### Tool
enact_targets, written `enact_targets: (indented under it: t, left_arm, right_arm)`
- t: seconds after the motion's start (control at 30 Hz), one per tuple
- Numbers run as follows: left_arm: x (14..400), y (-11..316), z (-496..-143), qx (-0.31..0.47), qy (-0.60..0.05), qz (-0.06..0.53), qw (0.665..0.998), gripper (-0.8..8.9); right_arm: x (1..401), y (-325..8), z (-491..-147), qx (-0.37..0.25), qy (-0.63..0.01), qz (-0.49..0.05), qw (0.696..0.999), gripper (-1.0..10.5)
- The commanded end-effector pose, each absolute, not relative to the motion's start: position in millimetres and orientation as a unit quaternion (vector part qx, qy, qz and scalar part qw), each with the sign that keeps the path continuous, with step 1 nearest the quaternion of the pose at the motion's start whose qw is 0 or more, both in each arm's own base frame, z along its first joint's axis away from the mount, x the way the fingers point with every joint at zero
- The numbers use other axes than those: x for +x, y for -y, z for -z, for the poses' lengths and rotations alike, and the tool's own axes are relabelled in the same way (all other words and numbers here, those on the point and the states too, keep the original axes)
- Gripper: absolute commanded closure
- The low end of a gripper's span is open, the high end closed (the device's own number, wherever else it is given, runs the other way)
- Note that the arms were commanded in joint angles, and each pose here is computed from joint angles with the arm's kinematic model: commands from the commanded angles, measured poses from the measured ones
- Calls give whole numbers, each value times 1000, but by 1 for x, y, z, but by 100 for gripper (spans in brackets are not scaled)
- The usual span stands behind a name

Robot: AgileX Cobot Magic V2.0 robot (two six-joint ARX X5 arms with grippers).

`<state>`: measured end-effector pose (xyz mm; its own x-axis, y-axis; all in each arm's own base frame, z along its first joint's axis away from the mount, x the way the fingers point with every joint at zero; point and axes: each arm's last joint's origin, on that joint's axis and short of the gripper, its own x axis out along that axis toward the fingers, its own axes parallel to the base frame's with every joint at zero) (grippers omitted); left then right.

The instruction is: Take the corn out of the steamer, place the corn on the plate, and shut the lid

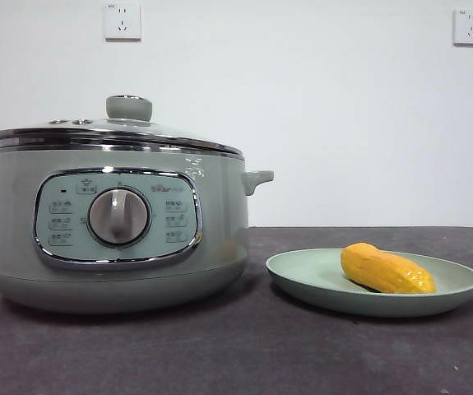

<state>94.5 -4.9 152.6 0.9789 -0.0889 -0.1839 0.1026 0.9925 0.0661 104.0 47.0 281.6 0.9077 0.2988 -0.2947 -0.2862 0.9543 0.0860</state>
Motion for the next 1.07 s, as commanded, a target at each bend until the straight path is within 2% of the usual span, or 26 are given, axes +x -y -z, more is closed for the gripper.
enact_targets:
  t: [0.03,0.17,0.27,0.47,0.63,0.83,1.07]
  left_arm:
    - [95,5,-148,34,-99,46,993,816]
    - [95,5,-148,34,-99,46,993,816]
    - [95,5,-148,34,-99,46,993,816]
    - [95,5,-148,35,-99,46,993,816]
    - [95,5,-148,35,-99,46,993,816]
    - [95,5,-148,34,-99,46,993,816]
    - [95,5,-148,34,-99,46,993,816]
  right_arm:
    - [104,-47,-280,24,-154,-148,977,945]
    - [102,-46,-279,-22,-150,-153,977,945]
    - [97,-38,-275,-60,-139,-133,979,945]
    - [93,-23,-246,-40,-74,-130,988,945]
    - [95,-14,-203,-32,-28,-86,995,945]
    - [96,-12,-166,-33,-44,-71,996,945]
    - [95,-12,-148,-24,-86,-71,993,945]
